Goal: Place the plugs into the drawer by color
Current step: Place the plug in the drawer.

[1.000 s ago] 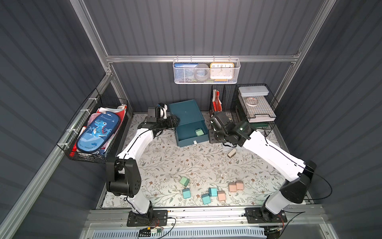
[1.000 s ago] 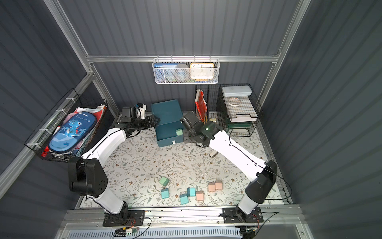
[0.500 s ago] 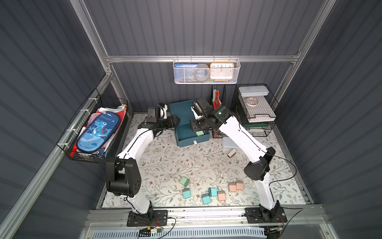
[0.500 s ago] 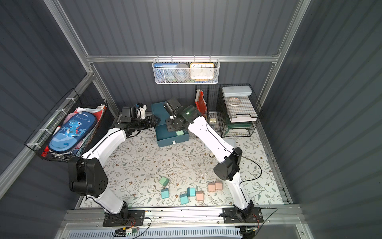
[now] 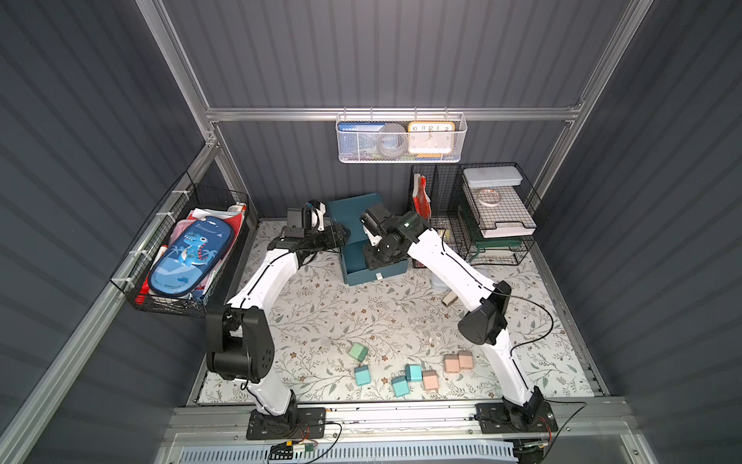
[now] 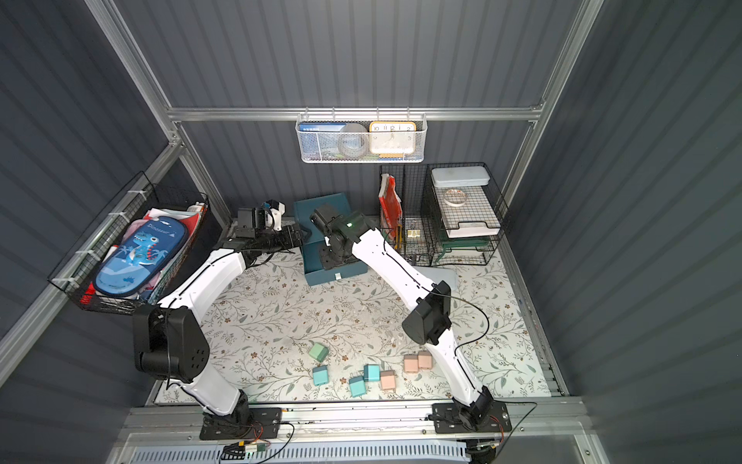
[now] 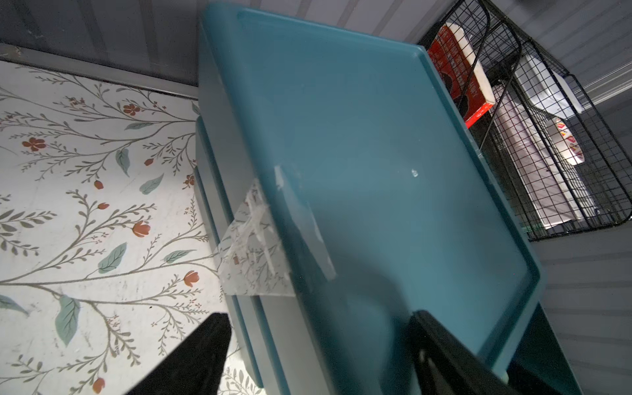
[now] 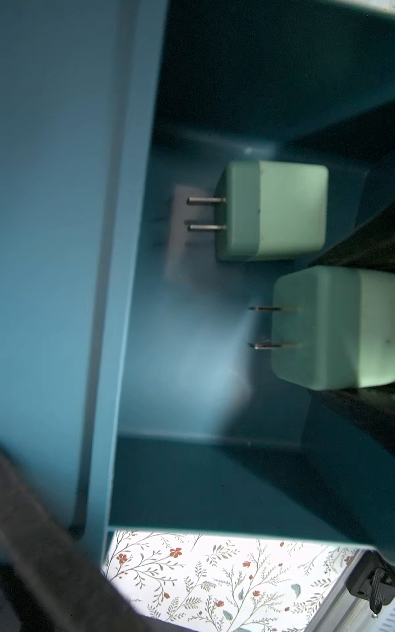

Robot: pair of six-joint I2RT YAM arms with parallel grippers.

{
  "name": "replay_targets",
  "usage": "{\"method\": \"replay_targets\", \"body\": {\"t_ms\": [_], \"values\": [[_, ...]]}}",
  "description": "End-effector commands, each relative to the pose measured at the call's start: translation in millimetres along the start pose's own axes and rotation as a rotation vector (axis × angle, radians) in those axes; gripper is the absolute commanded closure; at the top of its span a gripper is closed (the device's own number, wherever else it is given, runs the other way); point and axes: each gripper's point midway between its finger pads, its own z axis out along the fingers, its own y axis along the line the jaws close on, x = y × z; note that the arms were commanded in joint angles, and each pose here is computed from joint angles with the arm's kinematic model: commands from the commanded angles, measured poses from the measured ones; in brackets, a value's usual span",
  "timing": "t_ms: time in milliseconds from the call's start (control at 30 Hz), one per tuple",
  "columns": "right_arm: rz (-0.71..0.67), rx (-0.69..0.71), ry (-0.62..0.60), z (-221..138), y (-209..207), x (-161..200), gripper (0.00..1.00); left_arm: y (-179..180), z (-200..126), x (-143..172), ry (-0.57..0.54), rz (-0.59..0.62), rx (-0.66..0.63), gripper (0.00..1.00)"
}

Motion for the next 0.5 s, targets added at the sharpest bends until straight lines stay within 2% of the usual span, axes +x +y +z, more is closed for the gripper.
{"method": "replay_targets", "body": {"t_ms": [0, 467], "values": [[-0.001, 0.030, 0.019, 13, -7, 3, 0.58, 9, 10, 34, 0.108, -0.002, -0.016, 0.14], [0.013, 0.038, 0.024, 33, -16, -3, 0.53, 8, 8, 34, 0.109, 0.001, -0.016, 0.14]]}}
